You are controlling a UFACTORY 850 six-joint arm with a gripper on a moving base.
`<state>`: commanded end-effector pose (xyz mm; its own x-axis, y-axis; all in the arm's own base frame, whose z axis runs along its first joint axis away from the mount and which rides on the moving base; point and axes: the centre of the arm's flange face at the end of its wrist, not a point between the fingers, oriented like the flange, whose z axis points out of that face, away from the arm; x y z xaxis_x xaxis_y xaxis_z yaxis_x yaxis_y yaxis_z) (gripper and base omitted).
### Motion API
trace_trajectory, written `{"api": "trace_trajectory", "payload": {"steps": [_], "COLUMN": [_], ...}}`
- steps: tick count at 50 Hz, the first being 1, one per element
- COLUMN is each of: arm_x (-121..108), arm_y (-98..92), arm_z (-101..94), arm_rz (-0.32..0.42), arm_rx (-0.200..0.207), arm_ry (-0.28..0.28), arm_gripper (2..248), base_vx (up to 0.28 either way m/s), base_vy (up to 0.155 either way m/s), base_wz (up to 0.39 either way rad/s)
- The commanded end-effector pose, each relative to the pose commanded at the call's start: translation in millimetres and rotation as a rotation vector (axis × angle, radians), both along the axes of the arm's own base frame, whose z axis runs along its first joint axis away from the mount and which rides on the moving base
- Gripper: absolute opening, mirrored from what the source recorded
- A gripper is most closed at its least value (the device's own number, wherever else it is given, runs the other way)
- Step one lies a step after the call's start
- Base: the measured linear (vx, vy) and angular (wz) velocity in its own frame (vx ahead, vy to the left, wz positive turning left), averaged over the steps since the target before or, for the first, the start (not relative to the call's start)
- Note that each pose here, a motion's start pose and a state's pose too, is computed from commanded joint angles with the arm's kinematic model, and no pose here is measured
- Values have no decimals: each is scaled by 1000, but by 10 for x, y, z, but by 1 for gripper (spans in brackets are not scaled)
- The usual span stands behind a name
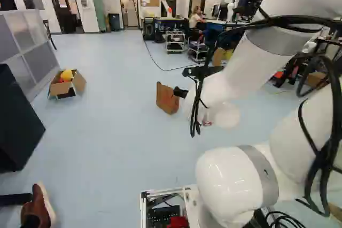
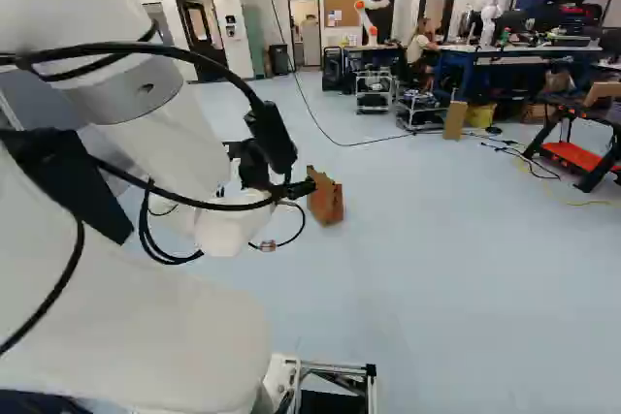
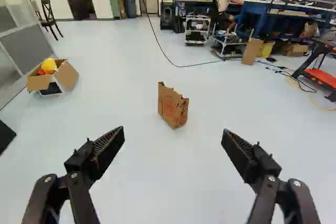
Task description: Pick up the grocery bag from the ground
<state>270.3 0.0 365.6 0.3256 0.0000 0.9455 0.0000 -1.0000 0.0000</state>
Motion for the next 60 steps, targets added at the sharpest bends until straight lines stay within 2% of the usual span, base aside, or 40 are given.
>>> {"api": "trace_trajectory", "payload": {"steps": [60], "arm_x": [0], "arm_y": [0], "arm_z": [0], "arm_rz": [0], "arm_rx": [0], "arm_ry": [0], "arm_gripper": [247], "base_vx": [0], "base_vy": [0], "base_wz": [0]}}
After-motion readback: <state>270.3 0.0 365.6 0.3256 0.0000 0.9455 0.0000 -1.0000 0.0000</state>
